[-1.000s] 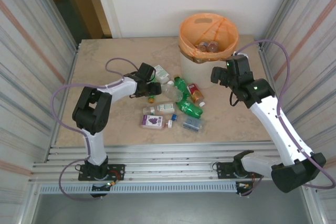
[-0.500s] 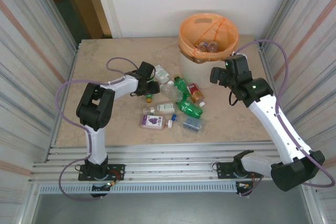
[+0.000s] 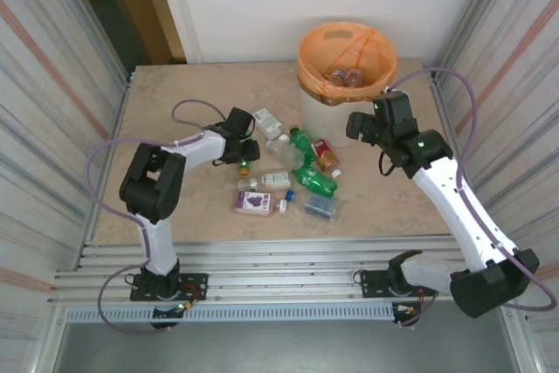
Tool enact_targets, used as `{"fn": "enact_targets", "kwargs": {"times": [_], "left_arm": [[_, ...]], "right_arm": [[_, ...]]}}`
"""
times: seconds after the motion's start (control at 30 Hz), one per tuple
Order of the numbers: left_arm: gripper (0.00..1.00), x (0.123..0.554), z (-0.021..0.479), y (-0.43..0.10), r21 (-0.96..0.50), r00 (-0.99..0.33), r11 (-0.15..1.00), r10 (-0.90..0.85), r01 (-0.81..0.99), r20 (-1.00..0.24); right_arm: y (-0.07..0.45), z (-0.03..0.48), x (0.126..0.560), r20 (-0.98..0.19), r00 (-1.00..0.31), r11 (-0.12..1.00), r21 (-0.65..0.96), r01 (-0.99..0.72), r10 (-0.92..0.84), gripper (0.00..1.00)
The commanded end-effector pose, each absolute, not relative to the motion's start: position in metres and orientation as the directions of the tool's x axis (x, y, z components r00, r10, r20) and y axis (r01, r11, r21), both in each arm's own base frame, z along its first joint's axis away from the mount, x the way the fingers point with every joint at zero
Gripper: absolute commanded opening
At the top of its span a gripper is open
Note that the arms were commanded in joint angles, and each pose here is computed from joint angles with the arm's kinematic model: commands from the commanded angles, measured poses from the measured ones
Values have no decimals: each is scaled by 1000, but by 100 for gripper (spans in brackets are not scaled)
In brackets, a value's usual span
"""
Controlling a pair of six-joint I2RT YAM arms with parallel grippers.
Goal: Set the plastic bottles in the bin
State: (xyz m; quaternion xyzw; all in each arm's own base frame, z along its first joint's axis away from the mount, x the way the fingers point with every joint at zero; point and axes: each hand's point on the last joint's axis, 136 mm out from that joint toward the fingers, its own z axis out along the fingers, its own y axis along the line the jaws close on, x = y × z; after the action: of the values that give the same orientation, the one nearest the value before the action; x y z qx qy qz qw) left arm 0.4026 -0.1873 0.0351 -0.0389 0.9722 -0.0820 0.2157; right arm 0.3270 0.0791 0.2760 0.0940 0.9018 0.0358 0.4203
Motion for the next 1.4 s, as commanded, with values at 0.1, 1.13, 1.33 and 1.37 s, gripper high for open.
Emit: {"fn": "enact_targets", "kwargs": {"times": [0.1, 1.13, 1.33, 1.37], "left_arm": [[41, 397, 89, -178, -221, -830, 975, -135, -14, -542], [40, 302, 285, -272, -257, -295, 667, -59, 699, -954], [40, 289, 291, -282, -221, -253, 623, -39, 750, -967], [40, 289, 291, -282, -222, -253, 624, -40, 750, -967]], "right_arm": [[96, 268, 331, -713, -662, 971, 206, 121, 234, 98], [335, 323, 319, -647, -758, 533, 670, -517, 78, 98], [345, 320, 325, -645, -760, 529, 672, -518, 75, 85], [346, 318, 326, -644, -761, 529, 672, -517, 74, 81]]}}
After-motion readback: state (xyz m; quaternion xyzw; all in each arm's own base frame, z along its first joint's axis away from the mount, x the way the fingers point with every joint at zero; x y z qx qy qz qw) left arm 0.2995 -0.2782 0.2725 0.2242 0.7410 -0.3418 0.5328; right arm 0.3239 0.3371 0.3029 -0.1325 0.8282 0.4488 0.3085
